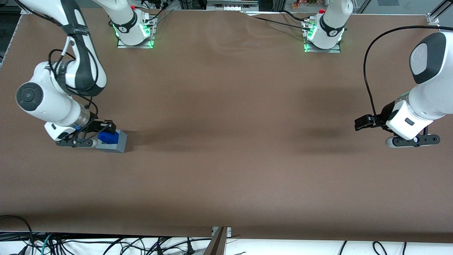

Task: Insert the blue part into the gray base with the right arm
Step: 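Carry the blue block over the gray base's opening, then lower the blue block into the gray base's square opening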

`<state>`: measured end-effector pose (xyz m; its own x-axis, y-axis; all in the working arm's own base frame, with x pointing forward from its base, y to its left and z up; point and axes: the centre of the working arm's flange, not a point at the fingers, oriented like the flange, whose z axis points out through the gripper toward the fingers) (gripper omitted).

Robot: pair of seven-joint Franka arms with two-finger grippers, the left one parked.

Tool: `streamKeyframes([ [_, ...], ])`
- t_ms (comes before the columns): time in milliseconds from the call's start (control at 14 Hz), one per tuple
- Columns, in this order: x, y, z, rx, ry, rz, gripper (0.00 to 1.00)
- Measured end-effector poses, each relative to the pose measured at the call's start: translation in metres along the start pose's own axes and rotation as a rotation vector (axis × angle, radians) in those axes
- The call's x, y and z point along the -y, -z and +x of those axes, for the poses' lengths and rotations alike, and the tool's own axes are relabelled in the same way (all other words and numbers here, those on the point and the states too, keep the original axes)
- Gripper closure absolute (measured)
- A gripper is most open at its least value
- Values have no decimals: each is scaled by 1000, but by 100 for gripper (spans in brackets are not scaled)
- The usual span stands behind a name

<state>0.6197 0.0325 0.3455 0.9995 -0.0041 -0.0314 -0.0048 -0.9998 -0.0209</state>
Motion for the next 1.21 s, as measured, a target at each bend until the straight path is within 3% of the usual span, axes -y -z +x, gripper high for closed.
streamKeyframes([
  [643,-31,-34,2,55,-1,-8,48],
  [1214,-37,-37,2,56,-43,26,48],
])
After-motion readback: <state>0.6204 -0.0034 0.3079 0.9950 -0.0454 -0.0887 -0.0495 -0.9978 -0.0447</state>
